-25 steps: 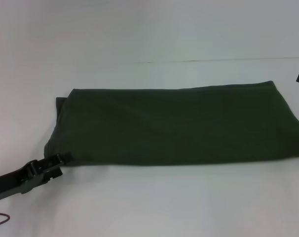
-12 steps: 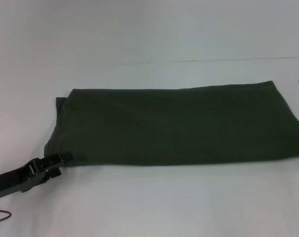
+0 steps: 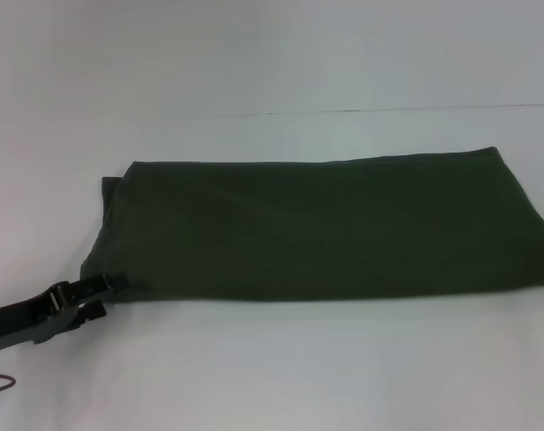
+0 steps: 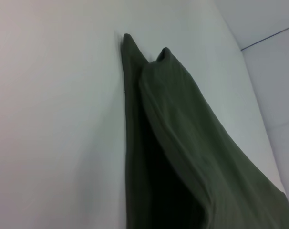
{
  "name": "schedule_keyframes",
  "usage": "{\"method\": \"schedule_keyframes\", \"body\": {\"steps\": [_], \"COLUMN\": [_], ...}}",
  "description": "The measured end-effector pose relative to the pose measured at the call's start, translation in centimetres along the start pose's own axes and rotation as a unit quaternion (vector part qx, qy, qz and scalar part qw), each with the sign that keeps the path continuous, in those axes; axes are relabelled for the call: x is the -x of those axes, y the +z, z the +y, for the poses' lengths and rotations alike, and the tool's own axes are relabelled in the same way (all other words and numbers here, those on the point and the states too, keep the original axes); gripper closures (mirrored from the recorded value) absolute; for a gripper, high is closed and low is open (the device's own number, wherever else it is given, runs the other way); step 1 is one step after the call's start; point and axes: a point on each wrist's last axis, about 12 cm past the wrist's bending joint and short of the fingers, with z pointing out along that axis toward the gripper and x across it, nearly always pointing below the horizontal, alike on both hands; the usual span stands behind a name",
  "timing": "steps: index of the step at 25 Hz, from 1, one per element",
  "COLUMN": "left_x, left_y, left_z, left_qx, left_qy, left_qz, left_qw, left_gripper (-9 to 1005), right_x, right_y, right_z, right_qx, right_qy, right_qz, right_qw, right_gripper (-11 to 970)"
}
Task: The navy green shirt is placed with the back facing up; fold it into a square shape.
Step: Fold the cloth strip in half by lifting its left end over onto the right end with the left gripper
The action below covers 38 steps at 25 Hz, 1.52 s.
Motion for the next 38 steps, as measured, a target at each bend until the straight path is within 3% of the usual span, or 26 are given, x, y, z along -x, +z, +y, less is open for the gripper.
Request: {"method": "schedule_keyframes", "body": {"steps": [13,38], "left_x": [0.57,1.09], "left_y": [-0.25,0.67], "left_z": [-0.46,-0.41], "left_qx": [-0.009,0.018], "left_qy": [-0.008,0.006], "left_qz": [0.010,0.012], "left_qw": [1.000,1.000], "left_gripper": [174,175], "right_x": [-0.13,-0.25], "right_y": [-0.12,-0.36], "right_z": [-0.04,-0.13], "right_qx": [-0.001,-0.004], "right_qy": [0.003,0.005], "right_qz": [0.001,-0.001], "right_qw": [1.000,1.000], "right_gripper": [37,40]}}
